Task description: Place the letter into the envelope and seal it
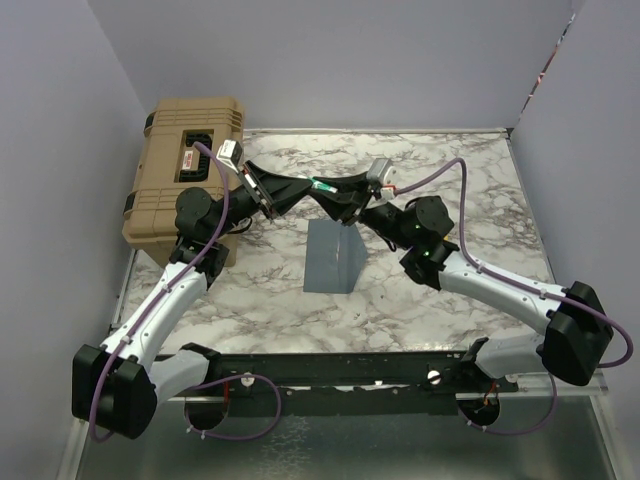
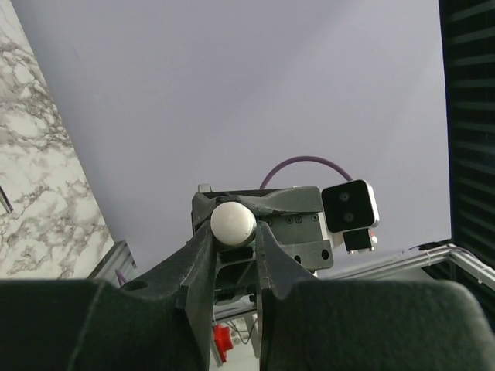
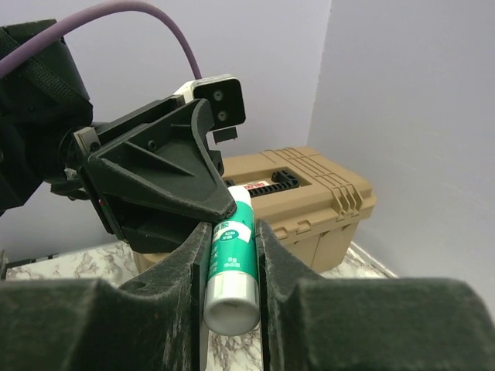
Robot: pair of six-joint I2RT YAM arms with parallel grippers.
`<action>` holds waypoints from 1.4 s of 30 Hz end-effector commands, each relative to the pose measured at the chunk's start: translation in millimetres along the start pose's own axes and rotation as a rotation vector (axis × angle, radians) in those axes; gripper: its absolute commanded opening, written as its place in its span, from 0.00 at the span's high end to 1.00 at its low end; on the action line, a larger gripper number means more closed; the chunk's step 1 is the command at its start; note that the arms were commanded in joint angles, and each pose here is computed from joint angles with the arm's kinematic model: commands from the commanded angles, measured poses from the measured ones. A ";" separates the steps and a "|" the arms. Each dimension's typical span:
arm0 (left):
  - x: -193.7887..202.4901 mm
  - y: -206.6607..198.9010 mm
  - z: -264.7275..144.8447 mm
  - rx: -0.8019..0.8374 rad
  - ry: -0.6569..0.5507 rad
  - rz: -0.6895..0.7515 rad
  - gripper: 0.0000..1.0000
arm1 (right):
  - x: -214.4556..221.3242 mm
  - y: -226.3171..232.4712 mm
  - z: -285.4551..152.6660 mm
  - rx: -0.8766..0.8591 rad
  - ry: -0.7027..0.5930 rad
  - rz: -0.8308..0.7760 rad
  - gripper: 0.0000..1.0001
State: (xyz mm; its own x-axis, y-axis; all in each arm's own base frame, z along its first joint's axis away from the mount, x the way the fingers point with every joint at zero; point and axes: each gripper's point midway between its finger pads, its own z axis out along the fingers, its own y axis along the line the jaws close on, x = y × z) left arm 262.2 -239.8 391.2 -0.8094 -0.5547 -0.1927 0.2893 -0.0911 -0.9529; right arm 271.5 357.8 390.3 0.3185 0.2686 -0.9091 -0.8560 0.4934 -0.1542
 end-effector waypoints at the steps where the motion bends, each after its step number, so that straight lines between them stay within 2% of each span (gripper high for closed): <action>1: 3.5 -4.9 -1.1 0.017 0.016 0.028 0.93 | -9.2 -15.2 5.5 0.080 -0.008 0.017 0.99; 2: 3.7 -3.3 -1.3 0.014 0.017 0.026 0.84 | -7.2 -19.2 4.5 0.103 0.009 0.027 0.99; 5: 4.0 7.8 -2.6 -0.020 0.014 0.042 0.44 | 12.7 -37.4 -4.1 0.229 0.119 0.080 0.99; 6: 4.9 16.1 -3.5 -0.050 0.017 0.052 0.36 | 23.9 -46.2 -10.2 0.297 0.176 0.110 0.99; 10: 13.2 64.2 -14.6 -0.230 0.050 0.057 0.27 | 74.9 -78.8 -53.8 0.612 0.422 0.206 0.99; 13: 19.8 108.0 -33.7 -0.397 0.059 0.091 0.25 | 120.1 -70.8 -89.2 0.690 0.618 0.272 0.99; 15: 26.2 139.6 -46.8 -0.482 0.078 0.105 0.30 | 153.4 -51.0 -111.9 0.683 0.749 0.357 0.99; 17: 32.8 169.4 -55.0 -0.542 0.113 0.101 0.47 | 181.5 -31.5 -130.1 0.658 0.848 0.428 0.99; 19: 37.2 195.9 -59.9 -0.597 0.144 0.084 0.70 | 206.0 -14.5 -144.2 0.642 0.930 0.496 0.99; 22: 44.0 221.8 -57.6 -0.647 0.190 0.105 0.86 | 238.6 7.7 -154.6 0.586 1.040 0.565 0.99; 26: 63.8 254.1 -50.4 -0.708 0.272 0.167 0.91 | 270.1 17.9 -162.1 0.597 1.121 0.610 0.99; 32: 76.3 316.6 -51.9 -0.866 0.316 0.313 0.99 | 287.2 9.5 -163.6 0.674 1.119 0.603 0.99; 37: 79.0 344.5 -53.7 -0.919 0.350 0.388 1.00 | 298.0 6.4 -158.6 0.679 1.123 0.589 0.99; 42: 85.3 365.4 -72.4 -1.003 0.370 0.366 1.00 | 309.2 3.6 -161.7 0.706 1.153 0.573 1.00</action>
State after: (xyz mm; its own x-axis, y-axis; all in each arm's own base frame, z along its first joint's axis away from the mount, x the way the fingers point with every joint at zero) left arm 251.0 -268.7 23.7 -0.9309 -0.1365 -0.3389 0.1152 0.7706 -0.6268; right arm 289.7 304.7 46.5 -0.7828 -0.0844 -0.6165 -0.2963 0.9218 0.2501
